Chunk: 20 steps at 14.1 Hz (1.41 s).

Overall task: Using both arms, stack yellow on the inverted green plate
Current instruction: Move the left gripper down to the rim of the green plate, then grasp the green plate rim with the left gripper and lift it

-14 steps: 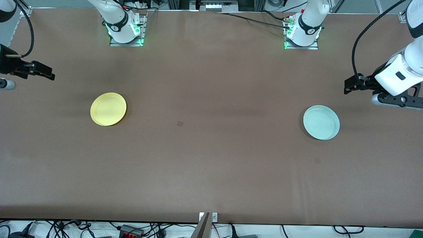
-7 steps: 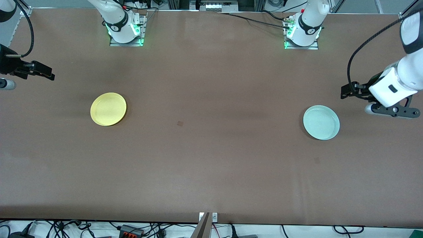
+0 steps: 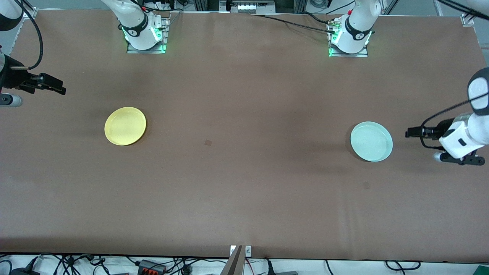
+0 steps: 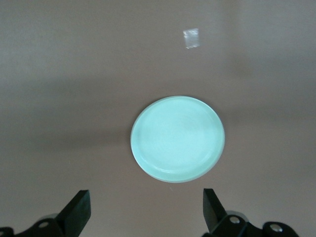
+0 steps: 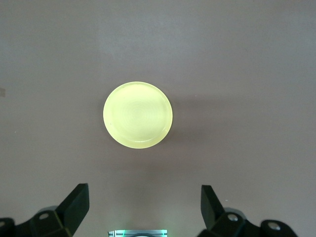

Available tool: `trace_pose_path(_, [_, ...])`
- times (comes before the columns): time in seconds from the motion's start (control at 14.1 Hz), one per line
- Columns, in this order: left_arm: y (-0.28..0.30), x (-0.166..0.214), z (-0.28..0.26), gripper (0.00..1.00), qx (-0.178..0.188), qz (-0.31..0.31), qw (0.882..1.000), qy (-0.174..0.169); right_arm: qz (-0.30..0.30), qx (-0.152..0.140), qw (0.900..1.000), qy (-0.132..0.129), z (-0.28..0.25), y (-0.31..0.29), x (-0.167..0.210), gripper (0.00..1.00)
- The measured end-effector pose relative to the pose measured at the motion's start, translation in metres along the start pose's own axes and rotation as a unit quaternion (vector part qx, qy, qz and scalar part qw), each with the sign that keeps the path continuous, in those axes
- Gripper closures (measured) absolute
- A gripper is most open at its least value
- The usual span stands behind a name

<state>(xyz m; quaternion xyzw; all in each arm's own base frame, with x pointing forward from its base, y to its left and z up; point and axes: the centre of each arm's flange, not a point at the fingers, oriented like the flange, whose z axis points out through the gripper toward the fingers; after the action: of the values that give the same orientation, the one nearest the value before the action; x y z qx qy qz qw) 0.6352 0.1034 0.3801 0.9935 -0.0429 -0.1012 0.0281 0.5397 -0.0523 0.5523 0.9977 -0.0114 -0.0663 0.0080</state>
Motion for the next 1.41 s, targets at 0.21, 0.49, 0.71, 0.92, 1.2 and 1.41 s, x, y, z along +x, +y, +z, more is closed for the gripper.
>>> trace_pose_path(0.21, [-0.028, 0.008, 0.066, 0.00, -0.006, 0.008, 1.000, -0.003, 0.000, 0.000, 1.000, -0.003, 0.004, 0.000, 0.003, 0.00])
trace_pose_path(0.49, [-0.055, 0.012, 0.131, 0.00, -0.020, 0.017, 0.999, -0.023, -0.005, -0.001, 1.000, 0.002, 0.008, -0.002, 0.012, 0.00])
trace_pose_path(0.71, [-0.060, 0.011, 0.166, 0.00, -0.046, 0.024, 0.998, -0.041, -0.007, -0.003, 1.000, 0.027, -0.007, -0.003, 0.020, 0.00])
trace_pose_path(0.92, [-0.056, 0.007, 0.187, 0.00, -0.066, 0.039, 0.996, -0.048, -0.010, -0.004, 0.999, 0.044, -0.023, -0.003, 0.020, 0.00])
trace_pose_path(1.2, [-0.061, 0.011, 0.200, 0.13, -0.066, 0.077, 0.994, -0.027, -0.020, -0.009, 0.998, 0.050, -0.026, -0.003, 0.013, 0.00])
trace_pose_path(1.41, [-0.060, 0.010, 0.204, 0.45, -0.068, 0.085, 0.994, -0.029, -0.022, -0.009, 0.998, 0.055, -0.023, -0.005, 0.005, 0.00])
